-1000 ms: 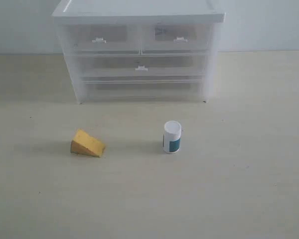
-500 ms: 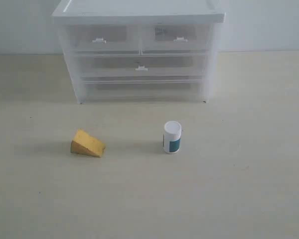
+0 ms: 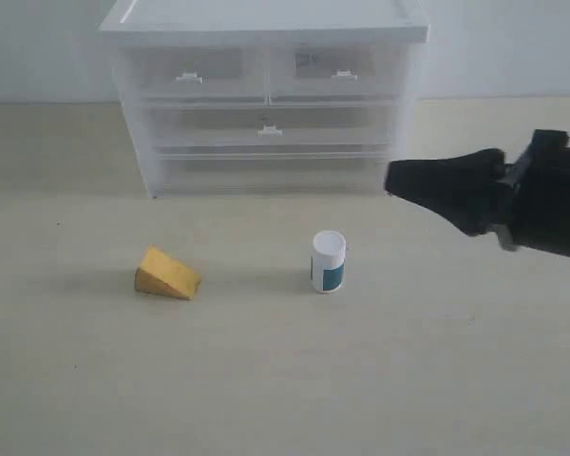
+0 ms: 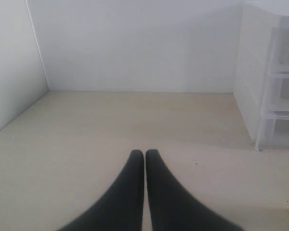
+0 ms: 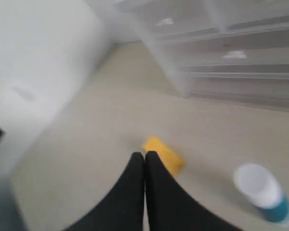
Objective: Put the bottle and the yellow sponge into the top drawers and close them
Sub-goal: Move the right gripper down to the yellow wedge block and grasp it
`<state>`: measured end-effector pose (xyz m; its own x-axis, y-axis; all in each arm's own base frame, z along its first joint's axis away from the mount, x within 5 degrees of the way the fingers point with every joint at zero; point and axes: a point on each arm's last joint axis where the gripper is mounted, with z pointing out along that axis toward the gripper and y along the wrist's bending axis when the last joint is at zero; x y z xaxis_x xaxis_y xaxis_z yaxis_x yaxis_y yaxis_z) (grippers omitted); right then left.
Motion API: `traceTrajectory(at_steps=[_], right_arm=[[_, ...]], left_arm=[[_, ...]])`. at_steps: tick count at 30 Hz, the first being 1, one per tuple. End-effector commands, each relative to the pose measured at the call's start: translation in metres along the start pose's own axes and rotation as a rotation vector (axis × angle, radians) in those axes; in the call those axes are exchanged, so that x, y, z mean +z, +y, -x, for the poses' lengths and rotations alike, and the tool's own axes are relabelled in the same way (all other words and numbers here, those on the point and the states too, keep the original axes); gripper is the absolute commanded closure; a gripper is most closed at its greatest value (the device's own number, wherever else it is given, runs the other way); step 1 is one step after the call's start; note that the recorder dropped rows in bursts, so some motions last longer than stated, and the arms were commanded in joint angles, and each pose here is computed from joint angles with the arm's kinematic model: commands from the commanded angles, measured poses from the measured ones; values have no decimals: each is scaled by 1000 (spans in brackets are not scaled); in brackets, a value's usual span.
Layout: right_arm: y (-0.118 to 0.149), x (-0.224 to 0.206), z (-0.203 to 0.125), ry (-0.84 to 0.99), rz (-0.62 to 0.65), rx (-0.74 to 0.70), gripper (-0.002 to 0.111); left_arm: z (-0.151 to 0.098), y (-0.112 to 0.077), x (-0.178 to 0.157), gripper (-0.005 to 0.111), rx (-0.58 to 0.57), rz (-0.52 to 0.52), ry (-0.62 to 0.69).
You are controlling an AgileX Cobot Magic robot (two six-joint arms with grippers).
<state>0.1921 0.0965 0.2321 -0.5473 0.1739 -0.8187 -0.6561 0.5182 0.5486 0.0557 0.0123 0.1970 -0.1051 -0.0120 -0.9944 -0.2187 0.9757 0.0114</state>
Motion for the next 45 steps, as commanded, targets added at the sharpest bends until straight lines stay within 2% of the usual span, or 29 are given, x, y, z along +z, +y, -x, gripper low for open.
traceTrajectory(at_steps=[1,2,3,5,6,9,12,18,21,29,31,33,36,41,45], right_arm=[[-35,36,-9,-158,88,234,94],[-40,45,-16,-140,83,269,88],[-42,68,-25,-93,106,308,72],[-38,103,-28,-86,147,386,53],[-35,122,-26,-121,156,425,48],[-23,167,-16,-221,191,502,48],[-18,211,-11,-193,137,649,48],[-21,245,10,-211,130,725,48],[-31,263,12,-202,75,762,48],[-50,286,17,-310,77,845,48],[-51,286,19,-330,74,861,55],[-53,286,20,-355,55,843,86],[-54,285,21,-371,49,853,109],[-51,286,18,-322,65,801,108],[-34,282,3,-224,203,704,108]], left_arm=[[-2,0,1,103,2,-7,10],[-2,0,1,103,2,-7,10],[-2,0,1,103,2,-7,10],[-2,0,1,103,2,-7,10],[-2,0,1,103,2,-7,10],[-2,0,1,103,2,-7,10],[-2,0,1,103,2,-7,10],[-2,0,1,103,2,-7,10],[-1,0,1,103,2,-7,6],[-1,0,1,103,2,-7,6],[-1,0,1,103,2,-7,6],[-1,0,1,103,2,-7,6],[-1,0,1,103,2,-7,6],[-1,0,1,103,2,-7,6],[0,0,1,103,2,-6,-2]])
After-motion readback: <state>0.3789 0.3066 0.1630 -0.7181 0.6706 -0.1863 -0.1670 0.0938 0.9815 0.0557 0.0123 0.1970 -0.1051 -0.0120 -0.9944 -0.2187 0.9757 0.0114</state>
